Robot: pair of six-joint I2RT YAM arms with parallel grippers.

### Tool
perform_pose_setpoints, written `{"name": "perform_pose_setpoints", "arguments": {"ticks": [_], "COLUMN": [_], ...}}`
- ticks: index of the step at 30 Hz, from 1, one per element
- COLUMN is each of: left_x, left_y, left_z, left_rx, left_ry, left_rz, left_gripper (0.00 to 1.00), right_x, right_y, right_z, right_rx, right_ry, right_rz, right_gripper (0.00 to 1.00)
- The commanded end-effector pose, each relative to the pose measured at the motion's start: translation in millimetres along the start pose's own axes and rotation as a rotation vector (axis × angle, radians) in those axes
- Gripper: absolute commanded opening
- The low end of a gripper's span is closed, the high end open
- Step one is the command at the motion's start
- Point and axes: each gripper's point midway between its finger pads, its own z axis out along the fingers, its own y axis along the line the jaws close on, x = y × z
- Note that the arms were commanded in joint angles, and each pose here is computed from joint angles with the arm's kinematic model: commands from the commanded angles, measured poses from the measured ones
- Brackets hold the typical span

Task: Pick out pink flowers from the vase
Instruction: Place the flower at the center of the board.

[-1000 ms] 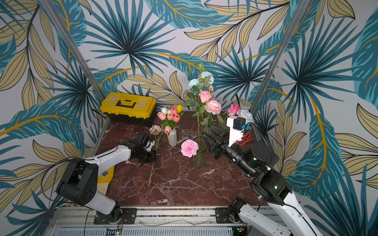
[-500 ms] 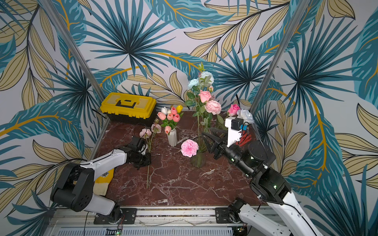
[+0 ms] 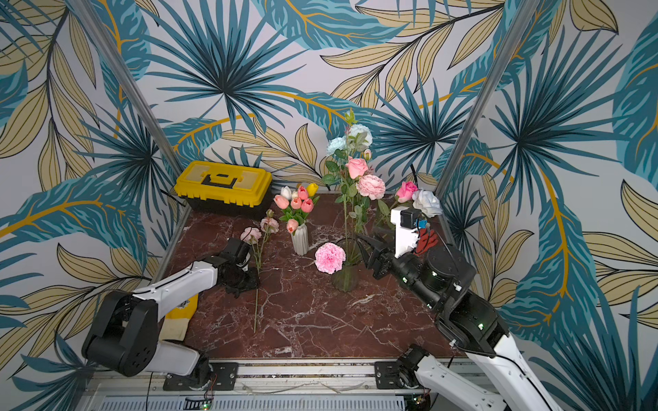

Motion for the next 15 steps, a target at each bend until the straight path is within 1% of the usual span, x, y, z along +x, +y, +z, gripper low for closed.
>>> {"name": "perform_pose_setpoints", "arguments": {"ticks": [1,3,4,6,8,10,13,15], "left_x": [-9.3,-12.4,-12.5,-11.1,-5.3,0.0,3.6,3.1], "left_y": [-5.1,-14.7,-25.0,-47.5,-65.9,-84.4,-105.9,-111.1], "left_z": [-36.5,-58.8,-70.3,-92.2,-110.0,-125.3,-149.1,-166.9], "left_rx": [0.032,0.072,0.104,0.162,0.214,0.284,0.397,0.445], "left_ry": [-0.110,-0.191,-0.222,-0.277,-0.317,-0.342,-0.395,-0.457], "left_rz": [-0.005,0.022,0.059,0.144,0.213,0.268,0.350,0.401], "left_gripper": [0.54,0.56,0.57,0.58,0.59,0.59,0.60,0.60], "right_x": [-9.7,-14.6,-13.3,-6.4,0.5,16.2,38.1,49.9], "right_y": [-13.9,-30.5,-31.0,-20.5,-21.5,-18.1,-19.0,-21.9], "right_z": [-16.1,-23.1,-25.4,-25.3,-20.6,-8.9,6.4,12.4], "right_rx": [0.089,0.189,0.191,0.129,0.139,0.117,0.108,0.107], "right_ry": [-0.001,-0.014,0.004,0.059,0.119,0.190,0.224,0.222], "right_rz": [-0.046,-0.028,-0.068,-0.142,-0.140,-0.137,-0.113,-0.114], "right_gripper": [0.58,0.63,0.63,0.58,0.55,0.51,0.46,0.41]}}
